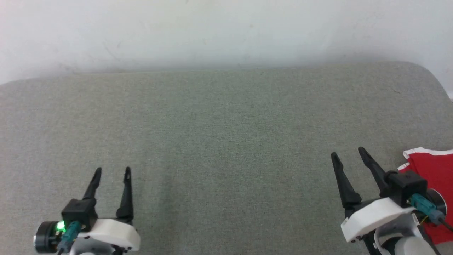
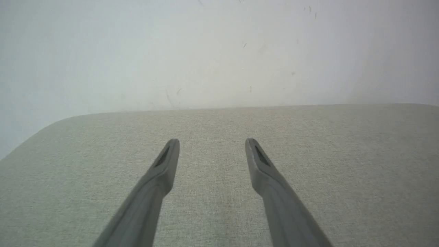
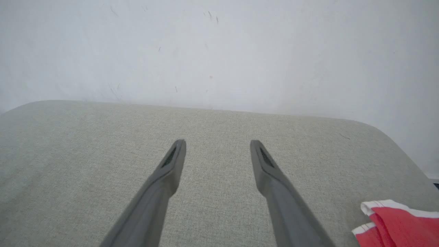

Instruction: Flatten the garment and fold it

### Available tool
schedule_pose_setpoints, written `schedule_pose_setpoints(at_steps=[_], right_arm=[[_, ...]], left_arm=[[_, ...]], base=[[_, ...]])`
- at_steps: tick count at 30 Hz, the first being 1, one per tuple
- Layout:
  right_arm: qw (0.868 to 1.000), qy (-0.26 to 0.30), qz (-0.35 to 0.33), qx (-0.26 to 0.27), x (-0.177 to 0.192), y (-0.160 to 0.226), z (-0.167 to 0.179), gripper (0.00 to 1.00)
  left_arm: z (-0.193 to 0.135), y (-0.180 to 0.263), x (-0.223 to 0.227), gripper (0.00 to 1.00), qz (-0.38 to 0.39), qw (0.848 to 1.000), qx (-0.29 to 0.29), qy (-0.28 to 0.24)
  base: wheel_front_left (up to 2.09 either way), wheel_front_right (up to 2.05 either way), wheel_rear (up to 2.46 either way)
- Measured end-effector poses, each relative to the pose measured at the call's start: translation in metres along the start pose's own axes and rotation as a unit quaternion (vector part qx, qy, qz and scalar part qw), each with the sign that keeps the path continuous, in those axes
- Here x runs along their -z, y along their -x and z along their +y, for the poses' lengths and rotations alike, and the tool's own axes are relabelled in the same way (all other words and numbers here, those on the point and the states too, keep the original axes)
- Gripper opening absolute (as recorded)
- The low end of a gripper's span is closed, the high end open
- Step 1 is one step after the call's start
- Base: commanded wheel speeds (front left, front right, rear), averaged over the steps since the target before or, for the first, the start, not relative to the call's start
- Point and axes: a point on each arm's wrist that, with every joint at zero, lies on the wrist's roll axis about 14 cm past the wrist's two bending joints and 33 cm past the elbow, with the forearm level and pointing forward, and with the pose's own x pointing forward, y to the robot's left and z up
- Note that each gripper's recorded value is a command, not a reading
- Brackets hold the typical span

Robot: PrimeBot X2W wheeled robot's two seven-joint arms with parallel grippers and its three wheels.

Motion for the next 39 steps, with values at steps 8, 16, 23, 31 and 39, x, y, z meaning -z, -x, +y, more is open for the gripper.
schedule_pose_setpoints(at_steps=[8,16,23,31,39], right_arm=[[1.000,-0.005,-0.010,0.002,-0.009,0.019,0.006,1.00],[1.000,-0.007,-0.007,0.020,-0.008,0.039,-0.002,1.00],[1.000,-0.009,-0.017,0.022,-0.011,0.044,-0.002,1.00],[1.000,-0.011,-0.017,0.019,-0.012,0.043,0.000,0.00],[1.000,-0.009,-0.014,0.019,-0.010,0.044,0.000,0.00]], left_arm=[[0.011,0.008,-0.009,1.00,-0.013,1.000,-0.004,0.020],[0.009,0.019,-0.015,1.00,-0.026,0.999,-0.004,0.035],[0.008,0.028,-0.010,1.00,-0.020,0.999,-0.002,0.024],[0.007,0.030,-0.008,0.00,-0.017,1.000,0.001,0.024],[0.006,0.030,-0.008,0.00,-0.013,1.000,0.002,0.025]], base=[[0.00,0.00,0.00],[0.00,0.00,0.00],[0.00,0.00,0.00],[0.00,0.00,0.00],[0.00,0.00,0.00]])
